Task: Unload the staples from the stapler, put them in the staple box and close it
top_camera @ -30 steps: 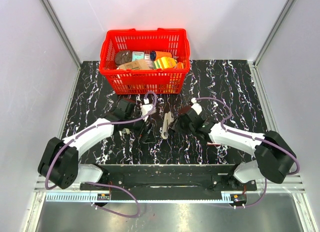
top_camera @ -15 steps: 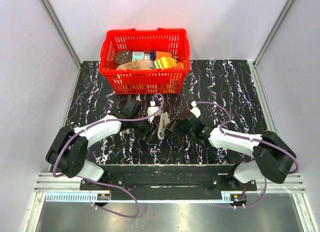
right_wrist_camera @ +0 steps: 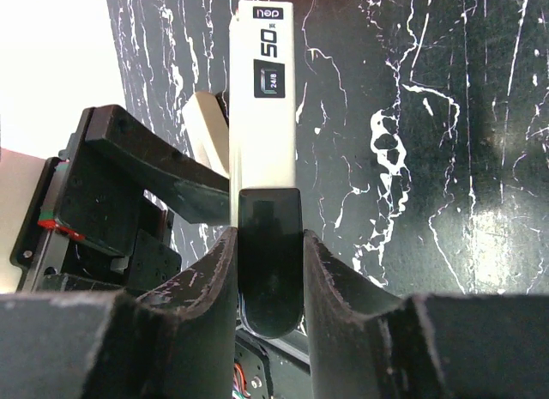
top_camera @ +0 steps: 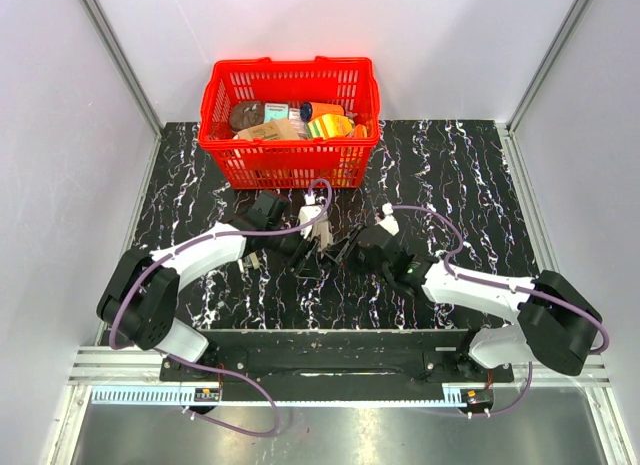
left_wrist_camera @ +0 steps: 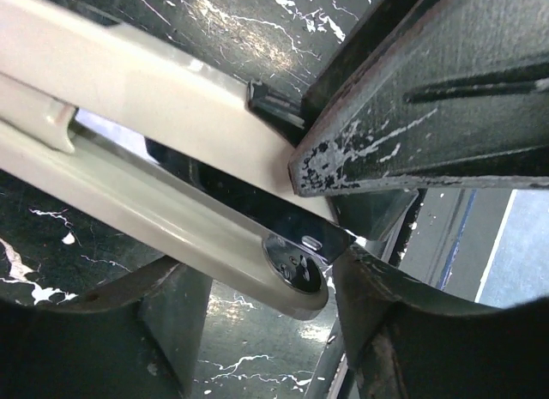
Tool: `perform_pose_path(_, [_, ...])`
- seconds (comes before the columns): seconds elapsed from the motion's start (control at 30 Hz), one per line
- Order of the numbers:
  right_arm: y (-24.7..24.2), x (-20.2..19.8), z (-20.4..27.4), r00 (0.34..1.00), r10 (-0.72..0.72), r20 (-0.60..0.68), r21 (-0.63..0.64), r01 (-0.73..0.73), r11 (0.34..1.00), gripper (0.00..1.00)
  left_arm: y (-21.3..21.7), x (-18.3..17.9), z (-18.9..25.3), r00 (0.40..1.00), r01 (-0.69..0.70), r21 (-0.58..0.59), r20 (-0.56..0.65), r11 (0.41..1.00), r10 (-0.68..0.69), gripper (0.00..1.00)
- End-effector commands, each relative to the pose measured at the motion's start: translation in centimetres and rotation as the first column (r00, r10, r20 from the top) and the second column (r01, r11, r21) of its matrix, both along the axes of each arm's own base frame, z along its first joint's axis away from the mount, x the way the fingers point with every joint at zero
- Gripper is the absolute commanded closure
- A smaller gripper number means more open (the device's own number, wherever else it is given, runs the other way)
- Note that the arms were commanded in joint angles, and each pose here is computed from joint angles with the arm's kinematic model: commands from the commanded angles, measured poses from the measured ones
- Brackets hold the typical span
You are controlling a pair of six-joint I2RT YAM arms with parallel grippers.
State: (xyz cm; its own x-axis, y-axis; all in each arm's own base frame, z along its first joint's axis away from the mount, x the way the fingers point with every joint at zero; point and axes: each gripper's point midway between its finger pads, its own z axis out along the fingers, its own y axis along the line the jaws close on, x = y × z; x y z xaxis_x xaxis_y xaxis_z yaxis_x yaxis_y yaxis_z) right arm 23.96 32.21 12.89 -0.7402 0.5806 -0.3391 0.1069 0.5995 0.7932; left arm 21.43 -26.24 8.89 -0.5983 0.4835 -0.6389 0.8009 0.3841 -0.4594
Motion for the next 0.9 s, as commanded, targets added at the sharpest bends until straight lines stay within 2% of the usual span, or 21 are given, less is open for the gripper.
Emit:
perform_pose_path(0.0, [1.5, 0.5, 5.6, 0.994, -0.013, 0.104, 0.166, -0.004, 0.986, 1.0, -0.8, 1.2, 1.6, 0.994, 0.046, -0.029, 0.101, 0.999, -0.042, 0.46])
perform_pose_path(0.07, [1.4, 0.5, 5.5, 0.994, -0.011, 0.109, 0.158, -0.007, 0.987, 1.0, -0.5, 1.2, 1.6, 0.992, 0.05, -0.021, 0.116, 0.999, -0.047, 0.55])
perform_pose_path(0.1, [1.3, 0.6, 5.4, 0.994, -0.011, 0.112, 0.151, -0.006, 0.989, 1.0, -0.4, 1.2, 1.7, 0.991, 0.054, -0.021, 0.126, 0.998, -0.051, 0.56])
perform_pose_path(0.33, [1.6, 0.5, 4.9, 0.993, -0.001, 0.118, 0.156, -0.017, 0.988, 1.0, -0.2, 1.6, 2.4, 0.985, 0.054, -0.009, 0.165, 0.998, -0.052, 0.57])
perform_pose_path(0.4, [1.9, 0.4, 5.0, 0.993, 0.017, 0.119, 0.16, -0.036, 0.986, 1.0, -0.2, 2.1, 2.5, 0.982, 0.049, -0.001, 0.183, 0.999, -0.048, 0.64])
perform_pose_path(0.63, [2.2, -0.1, 3.8, 0.99, 0.063, 0.123, 0.139, -0.08, 0.987, 1.0, 0.0, 3.5, 3.3, 0.97, 0.009, 0.016, 0.244, 1.0, -0.013, 0.98])
perform_pose_path(0.83, [3.3, 0.2, 2.7, 0.99, 0.09, 0.107, 0.114, -0.103, 0.988, 1.0, -0.4, 3.3, 4.4, 0.974, -0.011, -0.019, 0.226, 1.0, 0.015, 1.0])
perform_pose_path(0.87, [3.5, 0.4, 2.4, 0.991, 0.09, 0.1, 0.111, -0.101, 0.989, 0.92, -0.4, 3.3, 4.6, 0.975, -0.019, -0.024, 0.223, 1.0, 0.024, 1.0])
